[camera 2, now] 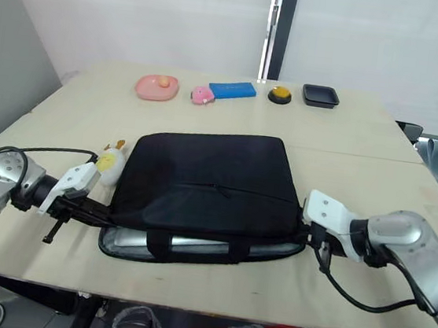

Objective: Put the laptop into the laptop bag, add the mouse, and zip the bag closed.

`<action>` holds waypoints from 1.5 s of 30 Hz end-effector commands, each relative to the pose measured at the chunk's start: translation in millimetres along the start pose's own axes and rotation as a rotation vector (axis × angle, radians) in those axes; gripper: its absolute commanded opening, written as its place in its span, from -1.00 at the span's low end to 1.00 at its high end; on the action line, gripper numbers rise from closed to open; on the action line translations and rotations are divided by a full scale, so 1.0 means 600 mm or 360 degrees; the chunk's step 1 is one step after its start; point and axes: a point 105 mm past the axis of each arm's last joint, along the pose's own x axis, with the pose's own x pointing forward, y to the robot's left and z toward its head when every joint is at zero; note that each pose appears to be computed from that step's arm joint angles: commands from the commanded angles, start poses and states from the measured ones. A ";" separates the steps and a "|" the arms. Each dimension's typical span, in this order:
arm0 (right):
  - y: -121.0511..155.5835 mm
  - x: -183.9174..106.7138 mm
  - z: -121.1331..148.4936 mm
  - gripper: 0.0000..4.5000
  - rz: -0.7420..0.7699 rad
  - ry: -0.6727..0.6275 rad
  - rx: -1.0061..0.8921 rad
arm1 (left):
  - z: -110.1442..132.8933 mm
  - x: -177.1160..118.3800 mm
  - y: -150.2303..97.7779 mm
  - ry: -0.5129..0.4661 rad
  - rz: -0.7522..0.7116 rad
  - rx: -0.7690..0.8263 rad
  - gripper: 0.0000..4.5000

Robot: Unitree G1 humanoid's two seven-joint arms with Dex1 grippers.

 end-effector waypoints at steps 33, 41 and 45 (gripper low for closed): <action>0.020 -0.049 0.019 0.76 0.0192 -0.0201 0.0251 | 0.009 -0.075 0.042 0.0007 0.0072 -0.0151 0.86; 0.013 -0.087 0.066 0.99 0.0156 -0.0513 0.0383 | 0.054 -0.136 0.011 -0.0248 0.0091 -0.0293 1.00; 0.038 -0.080 0.103 0.99 0.0228 -0.0699 0.0421 | 0.044 -0.171 0.011 -0.0387 0.0244 -0.0508 1.00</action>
